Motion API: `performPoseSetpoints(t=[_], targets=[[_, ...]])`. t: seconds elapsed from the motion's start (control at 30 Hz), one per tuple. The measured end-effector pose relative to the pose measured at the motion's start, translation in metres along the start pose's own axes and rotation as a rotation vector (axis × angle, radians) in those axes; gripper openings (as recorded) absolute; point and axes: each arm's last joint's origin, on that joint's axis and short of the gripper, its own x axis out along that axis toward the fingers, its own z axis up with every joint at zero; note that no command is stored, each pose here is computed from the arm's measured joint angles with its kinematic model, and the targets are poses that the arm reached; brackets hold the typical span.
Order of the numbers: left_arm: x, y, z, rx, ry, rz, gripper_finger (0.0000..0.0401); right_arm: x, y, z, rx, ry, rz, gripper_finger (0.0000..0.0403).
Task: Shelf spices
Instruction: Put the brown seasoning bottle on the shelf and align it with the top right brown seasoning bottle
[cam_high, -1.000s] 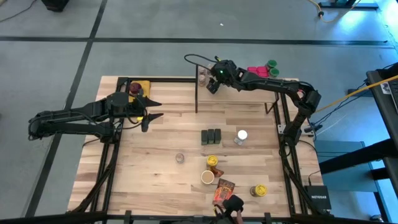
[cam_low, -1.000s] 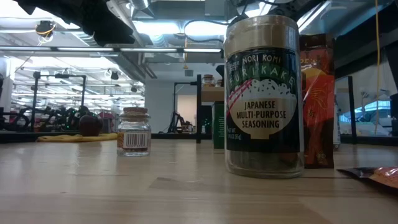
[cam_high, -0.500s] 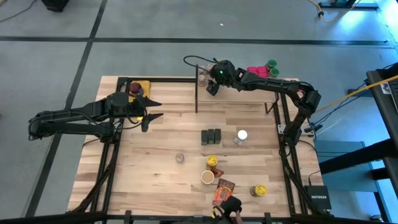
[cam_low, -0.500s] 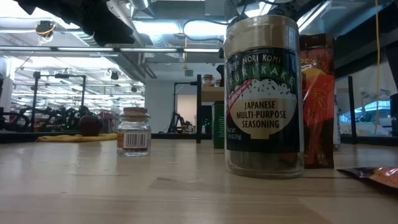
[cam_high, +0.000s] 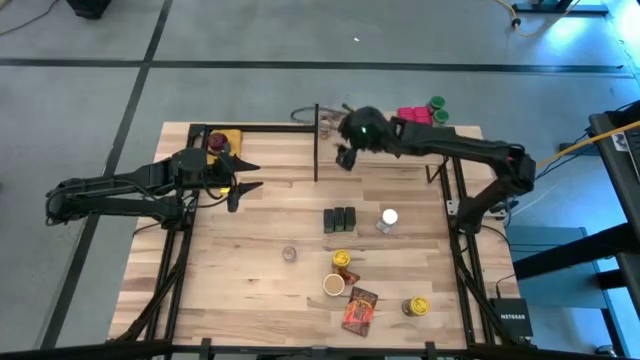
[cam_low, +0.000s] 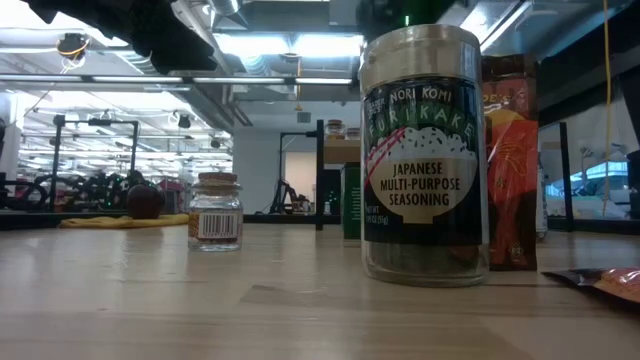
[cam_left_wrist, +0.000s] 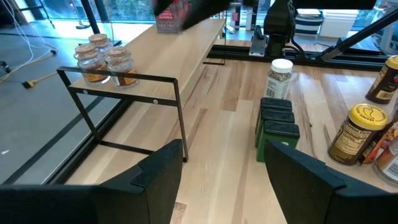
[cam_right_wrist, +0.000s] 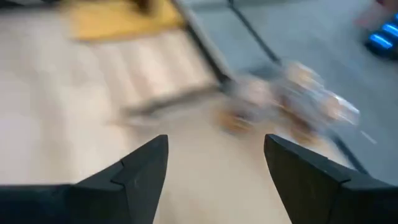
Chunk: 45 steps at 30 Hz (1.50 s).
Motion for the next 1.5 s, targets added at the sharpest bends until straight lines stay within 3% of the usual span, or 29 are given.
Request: performPoseSetpoints(t=[0.13,0.33,0.47,0.6,0.93,1.5], targets=[[0.000,0.000,0.000,-0.003,0.000,0.000,0.0219,-0.017,0.054,0.008,-0.069,-0.093,0.201,0.0270],[0.000,0.000,-0.001,-0.032,0.011,0.000,0.0219,-0.022,0.142,0.002,-0.165,-0.186,0.396,0.0270],[0.000,0.000,-0.001,-0.033,0.012,0.000,0.0219,-0.010,0.189,-0.014,-0.215,-0.178,0.462,0.0270],[0.000,0.000,-0.002,-0.032,0.024,0.000,0.0219,0.016,0.218,-0.031,-0.203,-0.158,0.468,0.0270],[0.000,0.000,-0.003,-0.028,0.031,0.000,0.0219,0.081,0.253,-0.068,-0.197,-0.139,0.523,0.0270],[0.000,0.000,-0.003,-0.025,0.029,0.000,0.0219,0.110,0.265,-0.097,-0.178,-0.056,0.543,0.0270]])
